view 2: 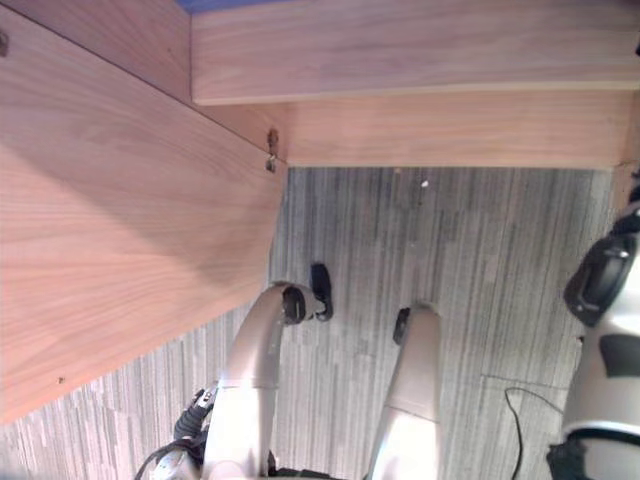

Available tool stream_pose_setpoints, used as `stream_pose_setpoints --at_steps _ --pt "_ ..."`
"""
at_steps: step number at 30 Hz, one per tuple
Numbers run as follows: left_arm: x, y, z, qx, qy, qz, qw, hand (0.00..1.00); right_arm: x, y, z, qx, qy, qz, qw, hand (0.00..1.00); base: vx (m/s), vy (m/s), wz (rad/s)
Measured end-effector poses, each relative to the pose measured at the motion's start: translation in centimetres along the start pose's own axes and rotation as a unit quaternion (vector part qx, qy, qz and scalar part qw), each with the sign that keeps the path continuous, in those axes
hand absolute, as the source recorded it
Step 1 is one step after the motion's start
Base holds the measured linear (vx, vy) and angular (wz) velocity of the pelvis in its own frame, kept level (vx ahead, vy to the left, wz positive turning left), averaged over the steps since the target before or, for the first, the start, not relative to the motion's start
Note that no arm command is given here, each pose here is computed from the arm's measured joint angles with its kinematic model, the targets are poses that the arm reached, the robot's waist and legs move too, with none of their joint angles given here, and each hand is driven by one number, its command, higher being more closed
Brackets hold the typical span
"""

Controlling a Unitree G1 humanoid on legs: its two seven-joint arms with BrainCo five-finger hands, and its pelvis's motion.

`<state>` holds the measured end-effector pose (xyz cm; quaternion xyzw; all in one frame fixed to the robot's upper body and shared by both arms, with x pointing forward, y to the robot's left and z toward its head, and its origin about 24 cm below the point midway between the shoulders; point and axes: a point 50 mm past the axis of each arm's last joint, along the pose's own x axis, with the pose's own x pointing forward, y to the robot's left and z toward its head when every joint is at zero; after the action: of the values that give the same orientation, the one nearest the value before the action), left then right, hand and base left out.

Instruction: Walk over to the cabinet, pick up the folder, carry it to the office cabinet, place the folder inside the office cabinet, then close the office cabinet door

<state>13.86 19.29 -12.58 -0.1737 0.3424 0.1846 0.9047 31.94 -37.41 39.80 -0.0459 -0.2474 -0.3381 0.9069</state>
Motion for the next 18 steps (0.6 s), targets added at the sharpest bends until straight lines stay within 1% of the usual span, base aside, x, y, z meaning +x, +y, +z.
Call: stream_pose_setpoints --at_steps 3,8,13,15,18 --pt "0.0 0.1 0.0 0.001 0.002 -0.01 1.0 0.0 0.1 -1.1 0.5 -0.066 -0.007 -0.001 0.998 0.0 -0.05 0.096 -0.01" --pt "0.0 0.2 -0.1 0.004 0.006 -0.027 1.0 0.0 0.2 -1.9 1.1 -0.121 -0.015 -0.002 0.992 0.0 -0.06 0.083 -0.01" --pt "-0.1 0.2 0.0 0.003 0.003 -0.036 0.999 0.0 0.3 -3.0 1.5 -0.148 -0.017 -0.009 0.989 0.0 -0.05 0.088 0.01" --pt "-0.1 0.1 0.1 -0.001 0.002 -0.039 0.999 0.0 0.3 -3.7 1.8 -0.171 -0.02 -0.008 0.985 0.0 -0.04 0.071 0.01" --pt "-0.2 0.3 0.2 -0.004 -0.002 -0.047 0.999 0.0 0.2 -4.4 3.2 -0.199 -0.05 0.0 0.979 0.0 -0.06 0.073 -0.03"
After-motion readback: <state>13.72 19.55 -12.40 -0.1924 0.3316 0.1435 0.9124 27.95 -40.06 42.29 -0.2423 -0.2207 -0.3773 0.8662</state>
